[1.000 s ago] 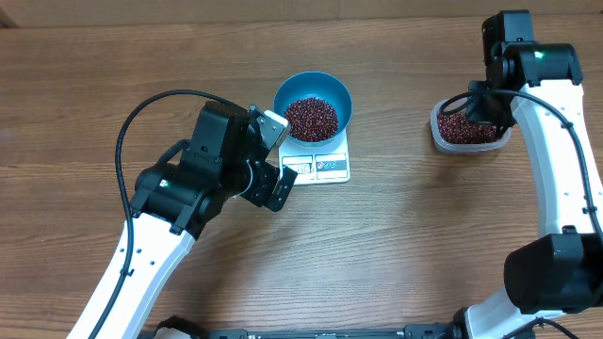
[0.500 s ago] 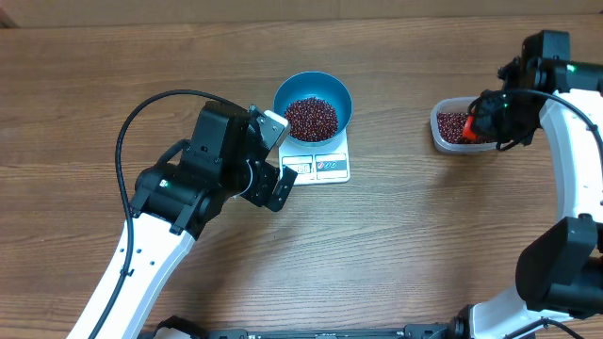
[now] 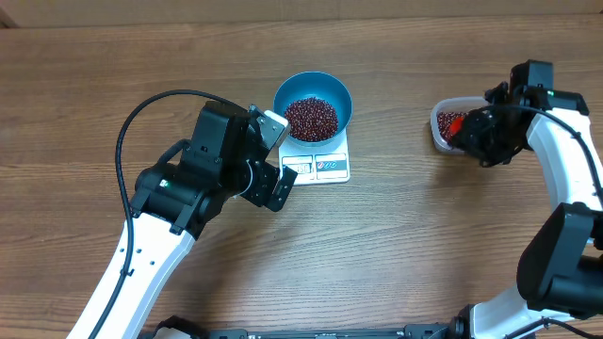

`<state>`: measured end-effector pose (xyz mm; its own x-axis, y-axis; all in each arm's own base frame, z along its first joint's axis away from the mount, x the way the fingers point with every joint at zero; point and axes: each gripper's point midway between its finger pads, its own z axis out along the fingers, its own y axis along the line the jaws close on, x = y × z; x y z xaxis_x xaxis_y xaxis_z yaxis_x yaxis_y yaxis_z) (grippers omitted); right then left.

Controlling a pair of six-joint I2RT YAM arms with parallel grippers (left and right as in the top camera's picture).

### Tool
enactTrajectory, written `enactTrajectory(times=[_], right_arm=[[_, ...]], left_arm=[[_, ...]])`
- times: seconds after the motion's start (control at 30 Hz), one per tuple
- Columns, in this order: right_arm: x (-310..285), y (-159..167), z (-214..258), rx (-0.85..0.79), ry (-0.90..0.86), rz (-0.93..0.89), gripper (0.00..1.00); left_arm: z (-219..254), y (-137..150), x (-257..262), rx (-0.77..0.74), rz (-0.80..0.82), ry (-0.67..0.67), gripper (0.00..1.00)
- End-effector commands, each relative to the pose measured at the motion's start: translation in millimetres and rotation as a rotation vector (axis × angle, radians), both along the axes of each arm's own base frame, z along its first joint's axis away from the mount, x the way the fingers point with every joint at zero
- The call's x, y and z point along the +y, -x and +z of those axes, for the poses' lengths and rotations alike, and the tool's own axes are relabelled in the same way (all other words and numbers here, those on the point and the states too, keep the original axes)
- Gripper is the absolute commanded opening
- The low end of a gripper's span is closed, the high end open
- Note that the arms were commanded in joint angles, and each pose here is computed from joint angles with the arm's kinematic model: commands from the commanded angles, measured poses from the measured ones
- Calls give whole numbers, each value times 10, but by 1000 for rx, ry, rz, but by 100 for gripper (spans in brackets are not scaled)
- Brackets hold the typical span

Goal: Scoop item into bowl and weigh 150g on scale
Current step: 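Lower the scoop into the tub and open the right gripper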

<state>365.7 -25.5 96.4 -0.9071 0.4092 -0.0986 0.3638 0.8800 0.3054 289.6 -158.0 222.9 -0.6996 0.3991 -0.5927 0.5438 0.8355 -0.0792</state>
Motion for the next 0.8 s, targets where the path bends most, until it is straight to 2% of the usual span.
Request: enactTrajectory(times=[0.0,0.1,0.27,0.43,0.6,0.77], right_arm=[[-58,21,-29,13,5,-28,64],[-124,34,-8,19,8,-48,76],[-270,65,85,33,59,-73,83],[-472,152,214,69,178,-109,100],[-502,201,483,62,209,-132,100],[-169,202,1025,-86,175,-10,100]], left_arm=[[-38,12,-9,10,-20,-2,100],[-38,12,-9,10,-20,-2,100],[-37,13,-9,10,-20,-2,100],[-38,12,-9,10,-20,-2,100],[-36,12,-9,9,-20,-2,100],[-36,12,-9,9,-20,-2,100]])
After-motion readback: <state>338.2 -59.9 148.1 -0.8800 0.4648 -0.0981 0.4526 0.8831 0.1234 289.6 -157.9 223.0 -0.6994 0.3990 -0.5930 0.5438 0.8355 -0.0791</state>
